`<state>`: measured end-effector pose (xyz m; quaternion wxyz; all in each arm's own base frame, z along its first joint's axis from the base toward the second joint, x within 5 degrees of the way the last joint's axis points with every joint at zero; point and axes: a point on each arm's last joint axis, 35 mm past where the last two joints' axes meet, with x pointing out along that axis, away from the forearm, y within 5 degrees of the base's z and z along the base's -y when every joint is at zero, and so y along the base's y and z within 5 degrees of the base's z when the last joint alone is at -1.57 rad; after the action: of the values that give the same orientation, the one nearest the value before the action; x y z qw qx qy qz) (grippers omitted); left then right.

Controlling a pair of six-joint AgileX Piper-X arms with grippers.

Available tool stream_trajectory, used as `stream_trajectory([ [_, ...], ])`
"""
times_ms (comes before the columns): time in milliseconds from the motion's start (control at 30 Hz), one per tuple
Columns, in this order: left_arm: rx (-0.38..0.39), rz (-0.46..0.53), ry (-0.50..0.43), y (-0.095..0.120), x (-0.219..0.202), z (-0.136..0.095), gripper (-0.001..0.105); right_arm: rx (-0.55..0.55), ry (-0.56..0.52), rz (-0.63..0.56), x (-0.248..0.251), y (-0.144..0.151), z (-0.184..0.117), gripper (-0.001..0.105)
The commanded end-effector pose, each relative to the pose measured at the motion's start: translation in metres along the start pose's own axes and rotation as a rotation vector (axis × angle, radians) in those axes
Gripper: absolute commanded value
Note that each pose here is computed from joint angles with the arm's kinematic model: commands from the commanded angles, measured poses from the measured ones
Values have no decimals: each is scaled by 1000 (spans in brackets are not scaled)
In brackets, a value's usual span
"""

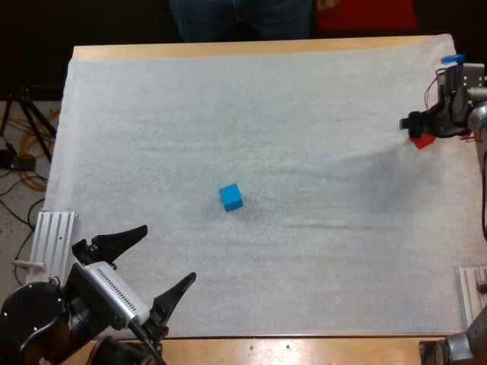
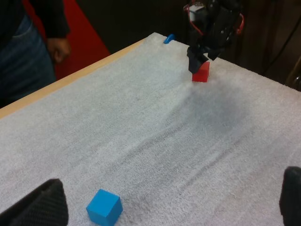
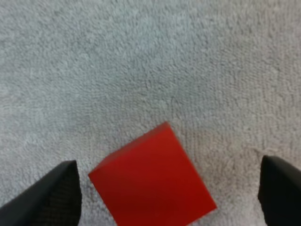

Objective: Stack red cube on blue cube

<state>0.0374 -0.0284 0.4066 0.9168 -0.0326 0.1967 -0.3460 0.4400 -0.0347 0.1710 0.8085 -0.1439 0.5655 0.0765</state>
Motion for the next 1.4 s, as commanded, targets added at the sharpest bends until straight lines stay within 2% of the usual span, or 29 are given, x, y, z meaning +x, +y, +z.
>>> stream_trajectory([
  [0,-7,-13,-3,-1,-1,2,87,-9,-21,9,1,-1,3,72],
  [167,-7,-13,-3,-1,-1,2,87,-8,-8,15,9,0,2,71],
  [233,-7,-13,-3,-1,-1,2,87,-8,-11,14,9,0,2,68],
  [300,-7,-13,-3,-1,-1,2,87,2,-11,14,9,0,2,53],
  [333,-7,-13,-3,-1,-1,2,87,7,-11,14,9,0,2,50],
  [400,-7,-13,-3,-1,-1,2,87,18,-11,14,9,0,2,35],
  [500,-7,-13,-3,-1,-1,2,87,22,-7,15,9,0,2,27],
  [733,-7,-13,-3,-1,-1,2,87,20,-16,13,-12,0,3,25],
  [1033,-7,-7,-4,-1,-1,2,87,6,-116,-2,-95,4,6,25],
  [1233,-7,43,-8,1,-1,2,87,-82,-171,18,-148,39,7,25],
  [1367,-36,160,6,5,-1,-1,87,-189,-248,46,-183,85,13,25],
])
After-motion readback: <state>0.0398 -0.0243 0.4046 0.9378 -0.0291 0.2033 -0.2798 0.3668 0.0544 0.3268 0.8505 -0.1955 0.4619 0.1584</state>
